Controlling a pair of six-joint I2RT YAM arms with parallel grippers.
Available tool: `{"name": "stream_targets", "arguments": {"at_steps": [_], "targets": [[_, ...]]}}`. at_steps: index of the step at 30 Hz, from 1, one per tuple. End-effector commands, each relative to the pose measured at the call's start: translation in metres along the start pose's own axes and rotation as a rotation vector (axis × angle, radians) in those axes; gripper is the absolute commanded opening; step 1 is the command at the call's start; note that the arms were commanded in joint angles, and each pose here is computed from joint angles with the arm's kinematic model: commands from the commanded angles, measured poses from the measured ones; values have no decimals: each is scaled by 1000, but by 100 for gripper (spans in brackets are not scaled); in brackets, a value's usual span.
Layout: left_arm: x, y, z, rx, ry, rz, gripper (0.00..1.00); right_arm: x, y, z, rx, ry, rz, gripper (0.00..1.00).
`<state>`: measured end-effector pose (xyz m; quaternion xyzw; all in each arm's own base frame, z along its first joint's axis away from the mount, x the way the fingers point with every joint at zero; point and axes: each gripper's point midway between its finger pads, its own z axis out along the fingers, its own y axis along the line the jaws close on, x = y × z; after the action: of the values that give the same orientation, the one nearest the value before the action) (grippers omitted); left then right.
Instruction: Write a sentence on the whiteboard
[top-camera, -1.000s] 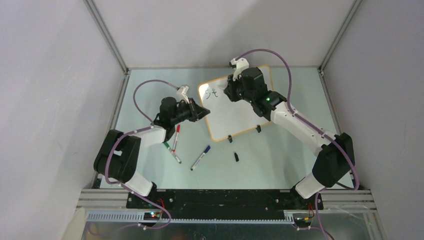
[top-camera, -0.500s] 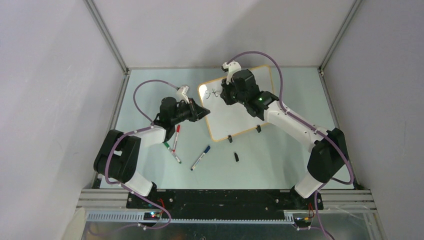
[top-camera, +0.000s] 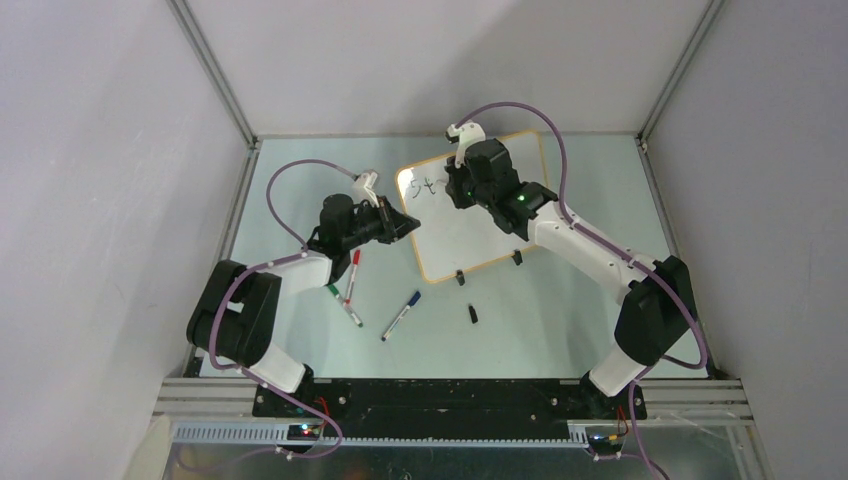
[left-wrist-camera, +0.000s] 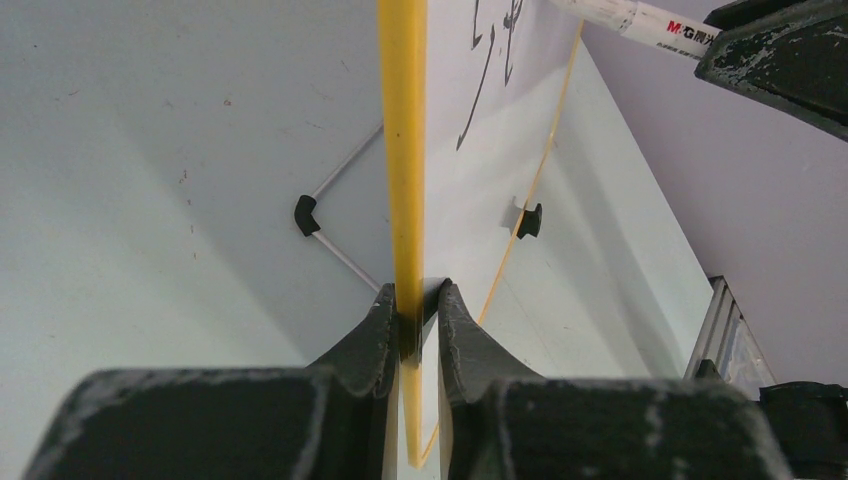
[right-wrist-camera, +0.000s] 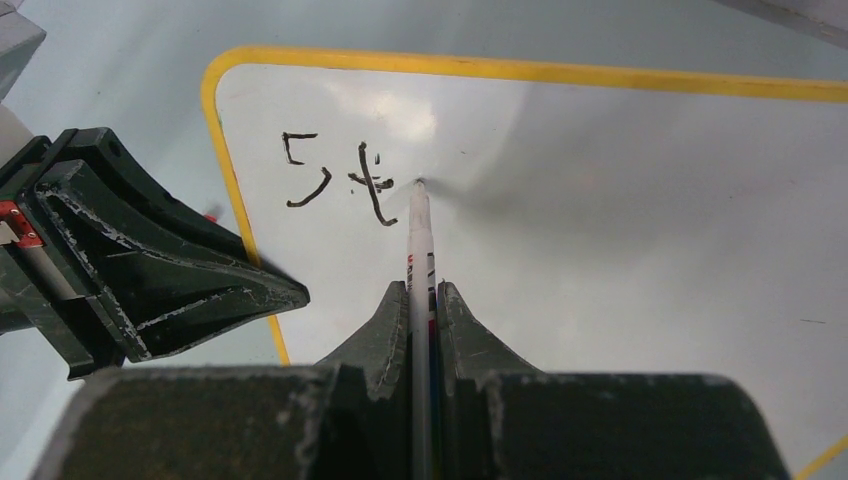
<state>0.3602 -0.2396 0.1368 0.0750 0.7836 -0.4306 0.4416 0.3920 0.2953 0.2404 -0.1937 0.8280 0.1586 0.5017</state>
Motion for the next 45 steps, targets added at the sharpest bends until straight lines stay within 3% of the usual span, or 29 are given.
{"name": "stream_targets", "arguments": {"at_steps": [1,45], "targets": [[25,22,-4,-97,73,50,0,-19,-1,2,15,-48,-8,0],[24,21,-6,-100,70,58,0,15,-4,6,59,86,-28,0]]}}
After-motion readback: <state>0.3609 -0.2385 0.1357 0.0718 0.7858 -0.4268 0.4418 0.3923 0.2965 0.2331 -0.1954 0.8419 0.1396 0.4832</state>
